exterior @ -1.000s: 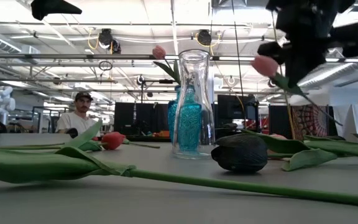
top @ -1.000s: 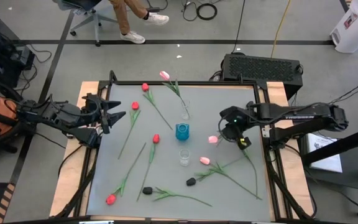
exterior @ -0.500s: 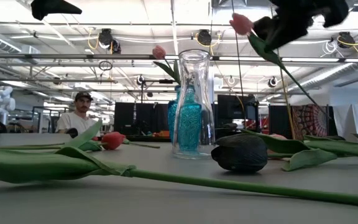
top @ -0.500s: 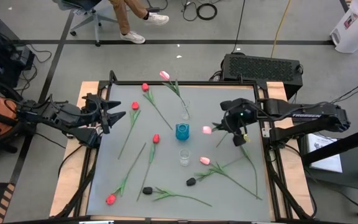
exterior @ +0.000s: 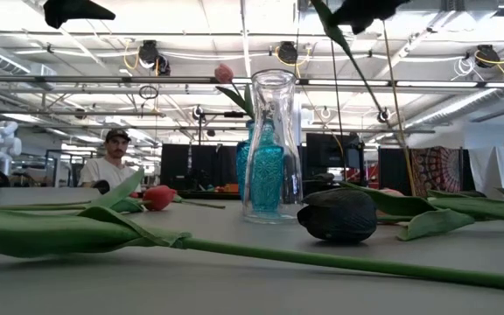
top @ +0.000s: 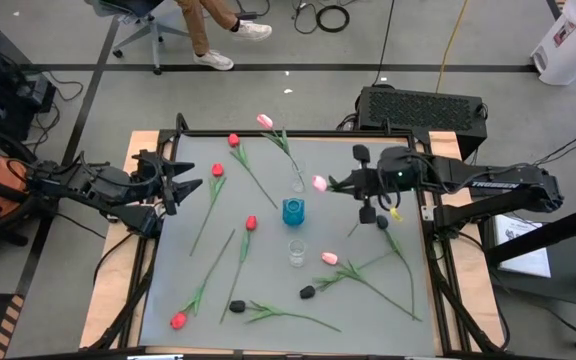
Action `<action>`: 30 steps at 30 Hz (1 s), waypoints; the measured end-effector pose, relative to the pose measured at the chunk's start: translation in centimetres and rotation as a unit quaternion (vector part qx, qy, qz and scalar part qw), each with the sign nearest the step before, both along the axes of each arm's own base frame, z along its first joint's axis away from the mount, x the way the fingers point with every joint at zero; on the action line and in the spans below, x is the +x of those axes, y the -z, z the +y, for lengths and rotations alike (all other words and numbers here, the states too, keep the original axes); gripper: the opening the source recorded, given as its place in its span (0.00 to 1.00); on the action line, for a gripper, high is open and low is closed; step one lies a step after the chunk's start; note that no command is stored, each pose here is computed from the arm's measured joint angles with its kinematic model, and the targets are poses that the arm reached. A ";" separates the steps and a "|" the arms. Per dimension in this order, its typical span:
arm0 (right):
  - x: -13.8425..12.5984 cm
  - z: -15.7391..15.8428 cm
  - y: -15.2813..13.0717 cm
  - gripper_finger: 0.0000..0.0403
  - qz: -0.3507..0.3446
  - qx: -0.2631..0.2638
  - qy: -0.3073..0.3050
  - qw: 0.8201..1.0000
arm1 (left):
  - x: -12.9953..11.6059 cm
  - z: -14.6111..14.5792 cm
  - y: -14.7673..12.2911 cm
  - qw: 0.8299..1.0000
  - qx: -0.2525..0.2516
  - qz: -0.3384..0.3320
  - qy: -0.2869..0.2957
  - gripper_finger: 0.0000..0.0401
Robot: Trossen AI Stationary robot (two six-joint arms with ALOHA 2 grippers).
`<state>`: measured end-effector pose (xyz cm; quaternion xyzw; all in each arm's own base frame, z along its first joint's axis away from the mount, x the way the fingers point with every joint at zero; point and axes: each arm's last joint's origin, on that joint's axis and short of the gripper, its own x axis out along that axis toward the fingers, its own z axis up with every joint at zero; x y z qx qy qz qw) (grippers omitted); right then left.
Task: Sort flowers into vase by color
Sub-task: Put the top pink tulip into the top transparent vase
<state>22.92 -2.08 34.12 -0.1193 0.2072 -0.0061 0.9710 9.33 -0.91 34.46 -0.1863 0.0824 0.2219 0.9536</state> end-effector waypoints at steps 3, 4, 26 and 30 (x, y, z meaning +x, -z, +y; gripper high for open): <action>0.2 -0.5 -0.6 0.00 -0.036 0.001 0.013 0.999 | 0.0 0.0 0.0 1.000 0.000 0.000 0.000 0.80; 0.3 -0.6 -0.9 0.00 -0.048 0.007 0.020 0.999 | 0.0 0.0 0.0 1.000 0.000 0.000 0.000 0.80; -3.8 -4.3 -4.6 0.00 -0.178 0.009 0.122 0.976 | 0.0 0.0 0.0 1.000 0.000 0.000 0.000 0.80; -4.7 -4.7 -5.0 0.00 -0.191 0.004 0.136 0.972 | 0.0 0.0 0.0 1.000 0.000 0.000 0.000 0.80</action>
